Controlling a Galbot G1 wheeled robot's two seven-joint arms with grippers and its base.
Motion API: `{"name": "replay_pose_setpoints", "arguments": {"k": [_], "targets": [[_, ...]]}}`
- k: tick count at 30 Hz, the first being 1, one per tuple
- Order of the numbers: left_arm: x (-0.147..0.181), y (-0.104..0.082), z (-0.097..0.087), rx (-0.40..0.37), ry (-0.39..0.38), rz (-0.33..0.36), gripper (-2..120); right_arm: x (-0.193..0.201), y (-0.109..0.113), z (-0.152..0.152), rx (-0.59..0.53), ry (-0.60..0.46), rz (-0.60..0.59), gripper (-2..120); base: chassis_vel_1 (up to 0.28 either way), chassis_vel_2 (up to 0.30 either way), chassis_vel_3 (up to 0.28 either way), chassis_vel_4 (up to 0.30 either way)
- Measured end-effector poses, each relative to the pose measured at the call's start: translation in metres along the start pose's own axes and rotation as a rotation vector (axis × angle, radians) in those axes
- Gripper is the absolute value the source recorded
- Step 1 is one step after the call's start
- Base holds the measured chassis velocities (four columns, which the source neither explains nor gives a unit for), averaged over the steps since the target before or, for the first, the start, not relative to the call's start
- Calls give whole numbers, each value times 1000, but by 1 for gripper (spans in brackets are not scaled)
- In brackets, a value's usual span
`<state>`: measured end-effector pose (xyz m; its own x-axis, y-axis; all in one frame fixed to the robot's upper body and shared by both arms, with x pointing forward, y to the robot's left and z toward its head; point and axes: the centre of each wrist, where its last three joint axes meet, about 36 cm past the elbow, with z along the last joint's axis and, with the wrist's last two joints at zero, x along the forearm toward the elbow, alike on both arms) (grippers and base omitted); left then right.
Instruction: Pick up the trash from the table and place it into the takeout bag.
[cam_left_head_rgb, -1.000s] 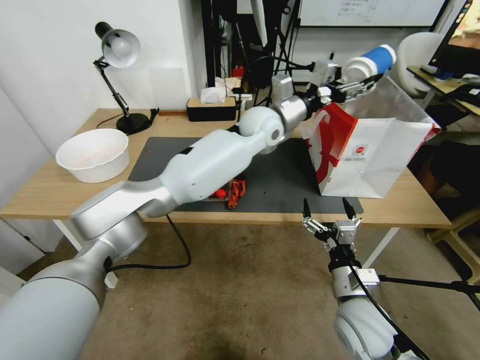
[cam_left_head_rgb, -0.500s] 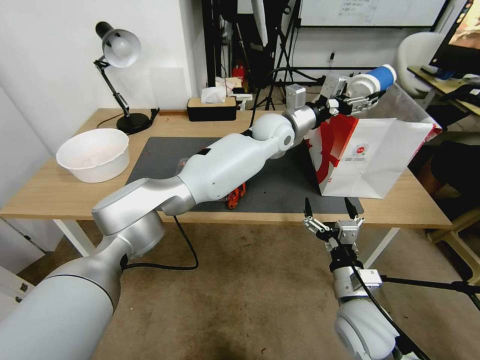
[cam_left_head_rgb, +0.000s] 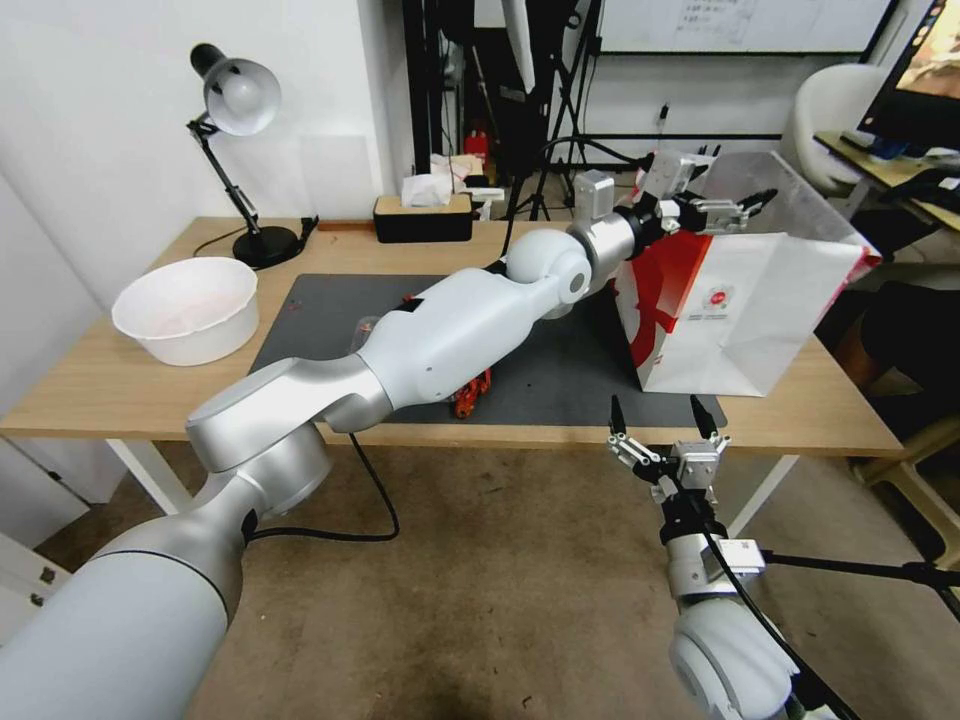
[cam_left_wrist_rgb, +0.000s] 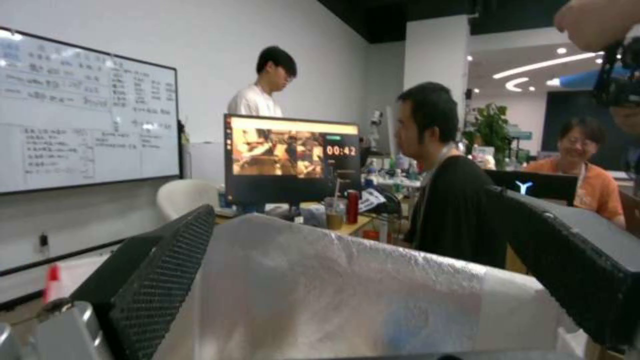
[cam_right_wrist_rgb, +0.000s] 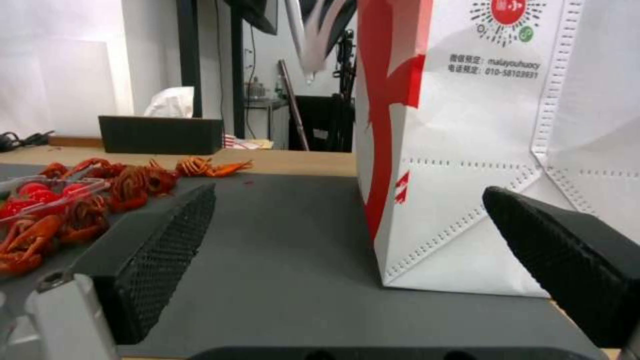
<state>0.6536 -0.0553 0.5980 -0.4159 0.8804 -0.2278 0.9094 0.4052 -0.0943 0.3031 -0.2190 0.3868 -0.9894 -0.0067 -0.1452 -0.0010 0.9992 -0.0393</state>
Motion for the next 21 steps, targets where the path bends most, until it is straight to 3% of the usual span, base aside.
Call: {"name": "replay_pose_setpoints", "arguments": {"k": [14,21], "targets": [[26,12,-16,-2,-36,-56,100,-1,0,0,2,-2,-1,100,0,0,0,0],[77,26,-21,5,-45,-137,100,-2,-2,0,7,-2,-5,100,0,0,0,0]]}}
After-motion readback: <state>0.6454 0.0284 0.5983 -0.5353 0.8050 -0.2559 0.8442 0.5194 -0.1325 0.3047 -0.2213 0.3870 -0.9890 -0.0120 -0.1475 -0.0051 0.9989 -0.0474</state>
